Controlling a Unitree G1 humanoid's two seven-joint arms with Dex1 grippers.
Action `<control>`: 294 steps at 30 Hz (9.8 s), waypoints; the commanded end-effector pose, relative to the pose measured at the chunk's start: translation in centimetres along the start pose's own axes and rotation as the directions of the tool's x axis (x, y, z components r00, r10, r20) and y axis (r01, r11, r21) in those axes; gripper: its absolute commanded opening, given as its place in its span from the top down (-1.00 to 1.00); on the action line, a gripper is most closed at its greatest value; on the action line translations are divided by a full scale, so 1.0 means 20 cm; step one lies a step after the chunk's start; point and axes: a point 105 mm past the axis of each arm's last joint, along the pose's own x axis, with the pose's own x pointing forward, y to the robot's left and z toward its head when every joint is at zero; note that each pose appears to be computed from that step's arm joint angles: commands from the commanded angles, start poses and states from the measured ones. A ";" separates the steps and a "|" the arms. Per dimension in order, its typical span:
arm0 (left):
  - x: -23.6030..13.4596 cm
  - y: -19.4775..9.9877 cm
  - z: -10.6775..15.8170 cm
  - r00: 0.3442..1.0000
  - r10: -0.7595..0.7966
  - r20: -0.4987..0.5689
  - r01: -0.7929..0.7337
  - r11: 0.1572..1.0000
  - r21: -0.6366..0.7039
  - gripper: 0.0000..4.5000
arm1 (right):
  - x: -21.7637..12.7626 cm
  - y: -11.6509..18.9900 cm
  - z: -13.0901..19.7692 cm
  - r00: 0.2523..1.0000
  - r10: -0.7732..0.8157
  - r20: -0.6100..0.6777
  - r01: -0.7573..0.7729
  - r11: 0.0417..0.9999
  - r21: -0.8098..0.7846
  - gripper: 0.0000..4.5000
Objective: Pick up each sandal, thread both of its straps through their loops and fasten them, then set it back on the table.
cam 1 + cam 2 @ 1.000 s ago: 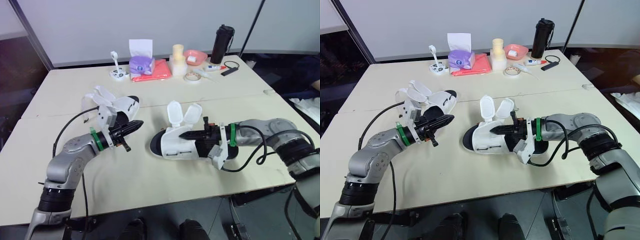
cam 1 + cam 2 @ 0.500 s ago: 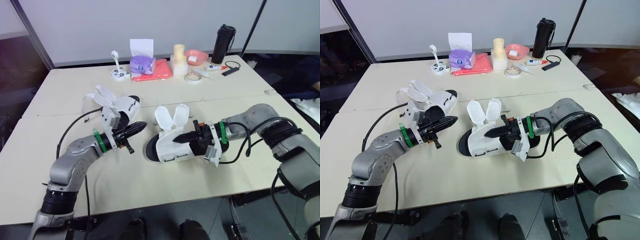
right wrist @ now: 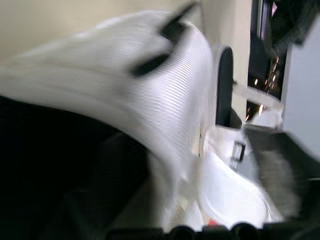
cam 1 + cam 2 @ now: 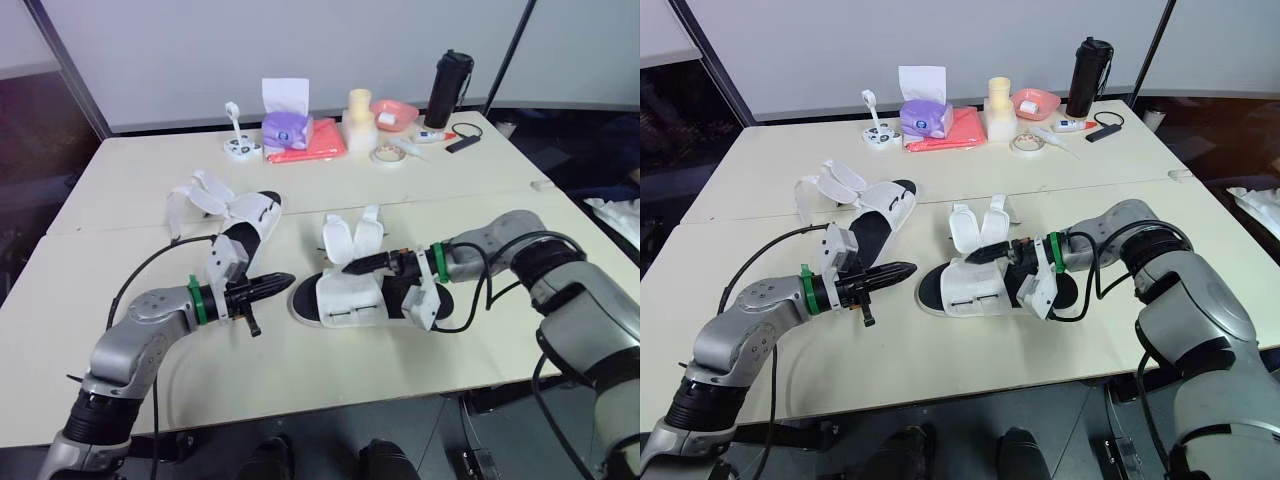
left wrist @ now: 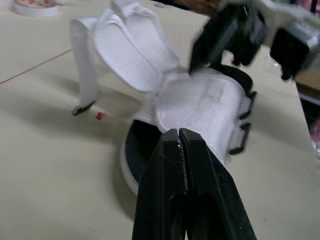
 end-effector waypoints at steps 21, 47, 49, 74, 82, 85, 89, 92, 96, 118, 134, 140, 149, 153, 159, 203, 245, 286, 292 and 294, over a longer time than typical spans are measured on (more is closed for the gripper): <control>0.30 0.09 -0.20 0.950 -0.279 -0.144 0.288 0.956 0.049 1.00 | -0.40 -0.15 0.05 0.831 -0.033 -0.556 0.538 0.308 0.785 -0.97; 0.46 0.04 -0.22 0.949 -0.297 -0.108 0.302 0.953 0.032 1.00 | -0.12 -0.15 -0.30 0.855 -0.119 -0.504 0.283 -0.708 0.647 -0.97; 0.46 0.04 -0.22 0.950 -0.294 -0.105 0.299 0.954 0.033 1.00 | -0.12 -0.19 -0.35 0.841 -0.156 -0.518 0.235 -0.758 0.609 -0.97; 0.46 0.06 -0.20 0.962 -0.263 -0.079 0.266 0.963 0.038 1.00 | -0.15 -0.44 -0.42 0.788 -0.326 -0.522 0.068 -0.797 0.600 0.28; 0.45 0.06 -0.21 0.962 -0.261 -0.082 0.264 0.964 0.035 1.00 | -0.24 -0.42 -0.42 0.772 -0.304 -0.558 0.155 -0.762 0.629 0.97; 0.45 0.05 -0.21 0.962 -0.262 -0.081 0.265 0.964 0.033 1.00 | -0.30 -0.43 -0.41 0.756 -0.316 -0.573 0.170 -0.751 0.638 0.97; 0.45 0.05 -0.21 0.962 -0.262 -0.082 0.265 0.964 0.031 1.00 | -0.33 -0.40 -0.40 0.747 -0.294 -0.597 0.196 -0.760 0.620 0.38; 0.46 0.05 -0.21 0.961 -0.264 -0.083 0.267 0.963 0.031 1.00 | -0.31 -0.31 -0.40 0.758 -0.222 -0.613 0.226 -0.792 0.566 -0.24; 0.46 0.04 -0.22 0.961 -0.264 -0.083 0.268 0.963 0.030 1.00 | -0.27 -0.24 -0.41 0.770 -0.177 -0.613 0.231 -0.819 0.526 -0.99; 0.44 0.08 -0.20 0.973 -0.216 -0.076 0.220 0.974 0.047 1.00 | 0.03 -0.37 -0.43 0.836 -0.288 -0.467 0.031 -0.825 0.565 -0.99; 0.46 0.06 -0.20 0.974 -0.218 -0.066 0.222 0.974 0.046 1.00 | -0.10 -0.48 -0.51 0.782 -0.348 -0.517 0.043 -0.797 0.602 -0.99; 0.47 0.06 -0.20 0.972 -0.225 -0.068 0.228 0.972 0.049 1.00 | -0.12 -0.50 -0.51 0.777 -0.357 -0.519 0.045 -0.791 0.611 -0.88; 0.47 0.06 -0.20 0.970 -0.233 -0.074 0.238 0.970 0.054 1.00 | -0.12 -0.53 -0.45 0.794 -0.389 -0.468 0.025 -0.748 0.663 0.97; 0.47 0.05 -0.20 0.969 -0.237 -0.073 0.241 0.969 0.055 1.00 | -0.12 -0.58 -0.29 0.823 -0.435 -0.365 0.009 -0.633 0.774 0.99; 0.47 0.05 -0.20 0.967 -0.244 -0.076 0.248 0.967 0.051 1.00 | -0.05 -0.55 0.19 0.908 -0.410 -0.089 -0.031 -0.277 0.960 0.99; 0.50 0.02 -0.22 0.954 -0.284 -0.100 0.289 0.956 0.044 1.00 | -0.03 0.14 0.57 0.987 -0.043 -0.156 0.106 -0.555 0.825 -0.99; 0.53 0.01 -0.22 0.962 -0.263 -0.075 0.266 0.963 0.036 1.00 | -0.17 -0.23 0.41 0.978 -0.205 -0.035 -0.095 -0.590 0.802 0.99; 0.51 -0.01 -0.25 0.969 -0.239 -0.066 0.241 0.970 0.038 1.00 | -0.17 -0.22 0.04 0.990 -0.086 0.113 -0.141 -0.623 0.769 0.99; 0.52 -0.01 -0.25 0.969 -0.239 -0.062 0.242 0.969 0.040 1.00 | -0.15 -0.16 0.04 0.993 -0.034 0.109 -0.107 -0.619 0.778 0.99; 0.52 -0.01 -0.25 0.969 -0.240 -0.061 0.242 0.969 0.041 1.00 | -0.14 -0.14 0.04 0.994 -0.019 0.107 -0.097 -0.607 0.789 0.99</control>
